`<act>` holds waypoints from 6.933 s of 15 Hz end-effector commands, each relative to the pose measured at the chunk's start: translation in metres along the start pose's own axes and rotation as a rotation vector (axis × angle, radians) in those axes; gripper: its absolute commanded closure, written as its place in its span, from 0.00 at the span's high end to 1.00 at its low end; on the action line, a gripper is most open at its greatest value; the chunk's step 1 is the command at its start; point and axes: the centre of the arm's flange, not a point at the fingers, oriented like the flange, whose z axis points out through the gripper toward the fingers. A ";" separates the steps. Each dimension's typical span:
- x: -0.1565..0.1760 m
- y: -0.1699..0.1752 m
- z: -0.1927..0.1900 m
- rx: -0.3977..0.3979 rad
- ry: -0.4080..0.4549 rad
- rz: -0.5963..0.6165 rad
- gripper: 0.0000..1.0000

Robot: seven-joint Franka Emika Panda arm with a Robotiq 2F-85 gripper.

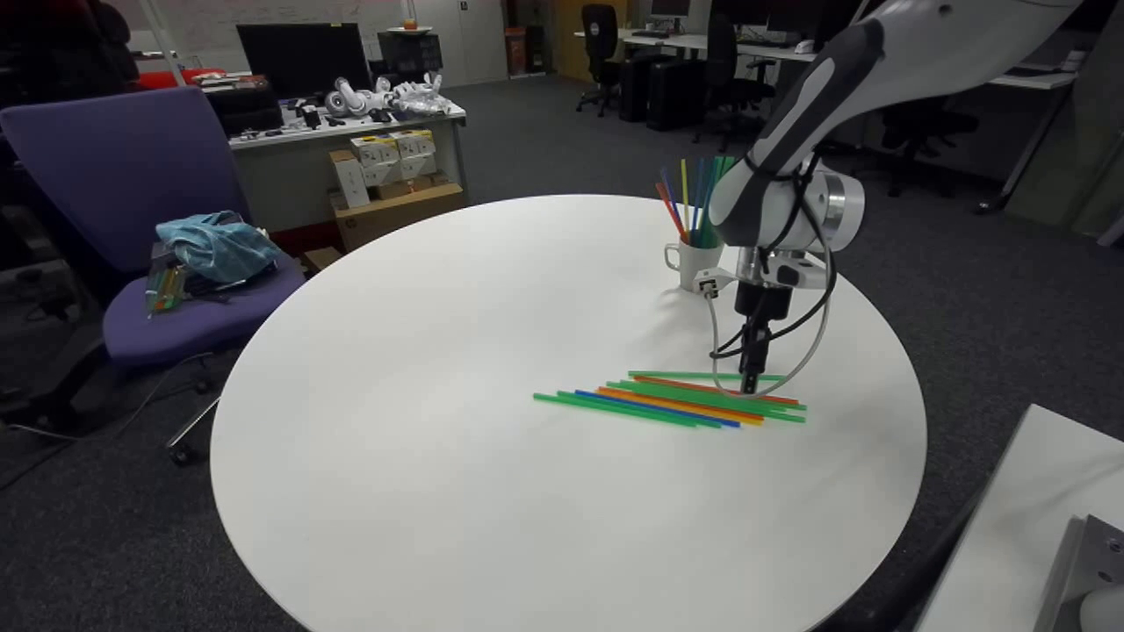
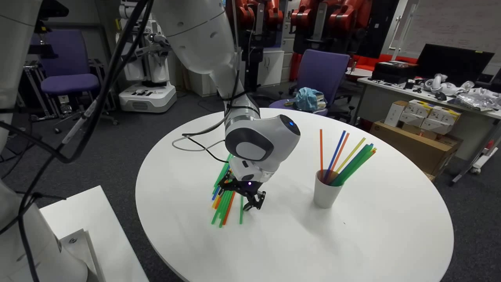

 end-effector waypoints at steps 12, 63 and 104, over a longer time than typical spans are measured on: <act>0.008 0.040 0.005 0.019 -0.009 -0.102 1.00; 0.059 0.059 0.036 0.043 0.142 -0.262 1.00; 0.053 0.037 0.014 0.060 0.030 -0.260 1.00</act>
